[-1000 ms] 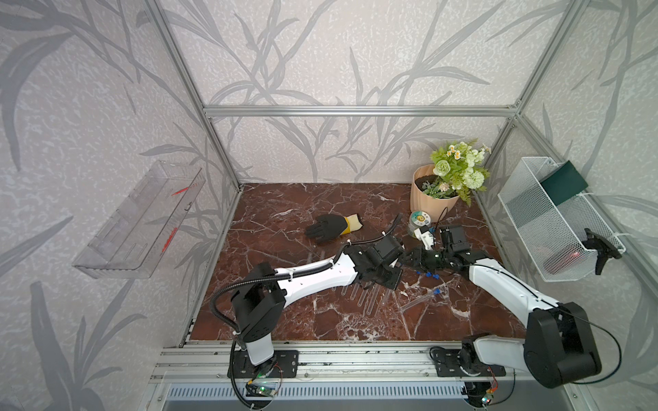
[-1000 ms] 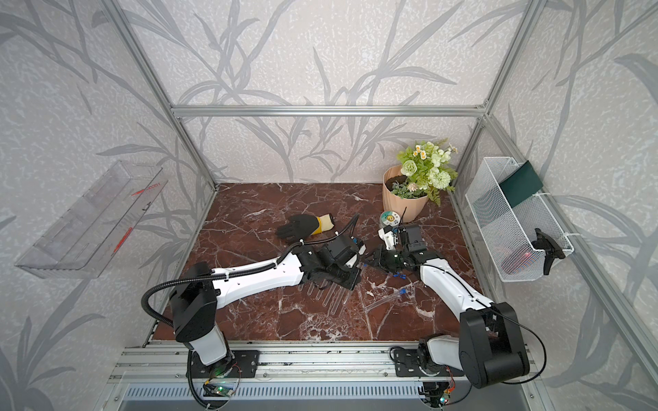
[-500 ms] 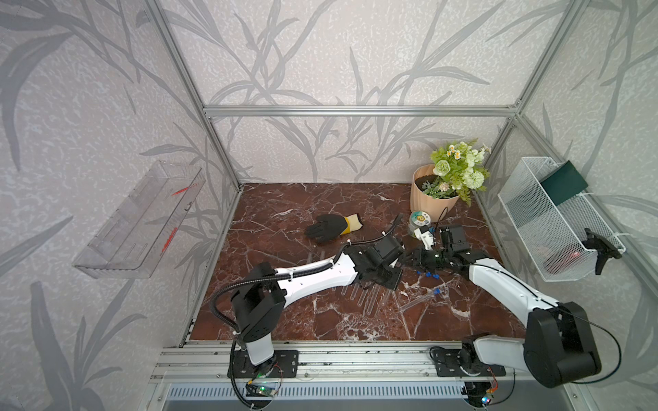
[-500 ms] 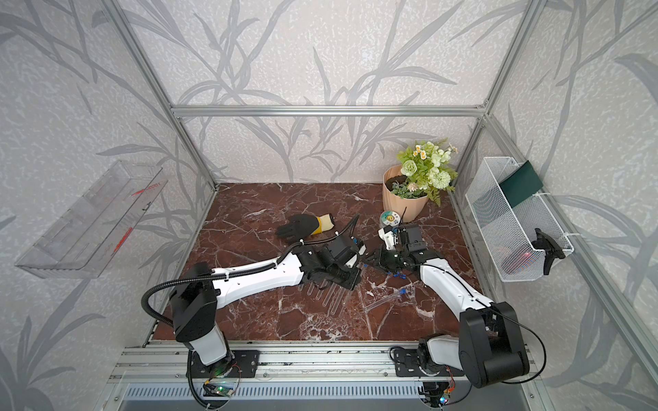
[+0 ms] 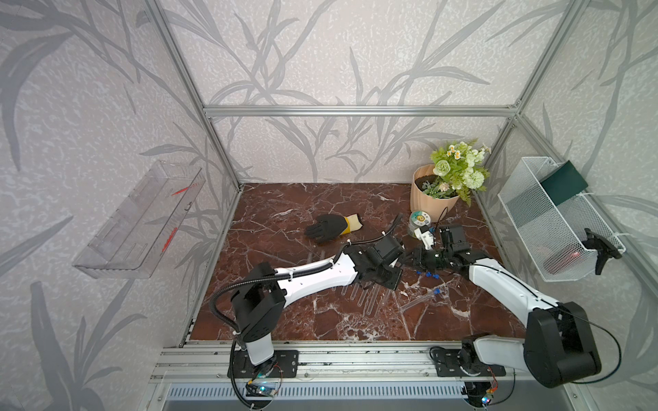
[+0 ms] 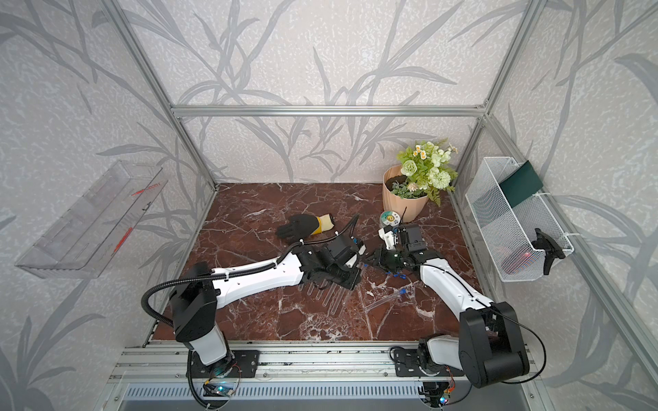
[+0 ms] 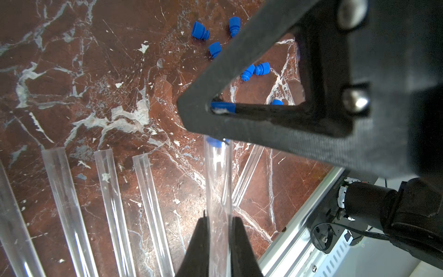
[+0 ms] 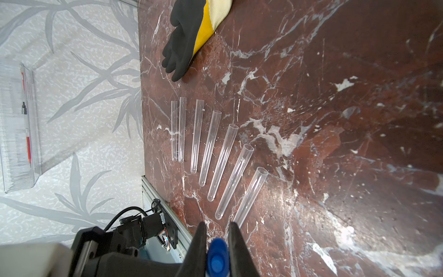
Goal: Remove stoppers from test tubes
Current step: Open the stopper on the test tube.
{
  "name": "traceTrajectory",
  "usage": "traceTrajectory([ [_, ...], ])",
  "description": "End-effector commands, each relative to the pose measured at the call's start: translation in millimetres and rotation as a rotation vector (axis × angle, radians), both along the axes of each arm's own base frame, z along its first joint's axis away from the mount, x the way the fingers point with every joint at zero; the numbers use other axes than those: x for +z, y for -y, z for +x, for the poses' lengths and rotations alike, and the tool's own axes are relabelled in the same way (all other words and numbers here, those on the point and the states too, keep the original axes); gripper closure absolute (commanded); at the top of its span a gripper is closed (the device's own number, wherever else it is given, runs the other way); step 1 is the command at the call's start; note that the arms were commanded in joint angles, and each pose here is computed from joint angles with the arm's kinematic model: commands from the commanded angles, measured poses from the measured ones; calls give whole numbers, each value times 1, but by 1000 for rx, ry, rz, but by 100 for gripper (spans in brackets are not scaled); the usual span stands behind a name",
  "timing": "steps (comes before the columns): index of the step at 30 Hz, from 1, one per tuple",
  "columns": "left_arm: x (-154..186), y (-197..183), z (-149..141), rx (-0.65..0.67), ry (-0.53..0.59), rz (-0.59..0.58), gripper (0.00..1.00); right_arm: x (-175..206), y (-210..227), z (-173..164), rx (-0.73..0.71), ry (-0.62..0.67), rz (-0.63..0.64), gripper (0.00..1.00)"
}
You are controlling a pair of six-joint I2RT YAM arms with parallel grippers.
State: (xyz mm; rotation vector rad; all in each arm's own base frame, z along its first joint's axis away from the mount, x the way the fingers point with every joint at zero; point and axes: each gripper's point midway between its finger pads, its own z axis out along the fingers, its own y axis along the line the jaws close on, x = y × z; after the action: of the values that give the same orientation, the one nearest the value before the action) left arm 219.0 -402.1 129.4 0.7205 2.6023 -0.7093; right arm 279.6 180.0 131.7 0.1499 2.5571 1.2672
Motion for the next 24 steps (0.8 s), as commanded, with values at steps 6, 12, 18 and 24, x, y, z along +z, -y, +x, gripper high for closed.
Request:
traceTrajectory([
  [6, 7, 1, 2, 2, 24, -11, 93, 12, -3, 8, 0, 37, 19, 90],
  [12, 6, 0, 2, 3, 23, -8, 93, 16, -3, 11, -5, 42, 32, 92],
  [18, 4, 0, 2, 1, 20, -1, 93, 16, 0, 13, -17, 40, 34, 94],
  [24, 3, 0, 2, -6, 22, 6, 93, 19, 6, 19, -36, 44, 44, 95],
])
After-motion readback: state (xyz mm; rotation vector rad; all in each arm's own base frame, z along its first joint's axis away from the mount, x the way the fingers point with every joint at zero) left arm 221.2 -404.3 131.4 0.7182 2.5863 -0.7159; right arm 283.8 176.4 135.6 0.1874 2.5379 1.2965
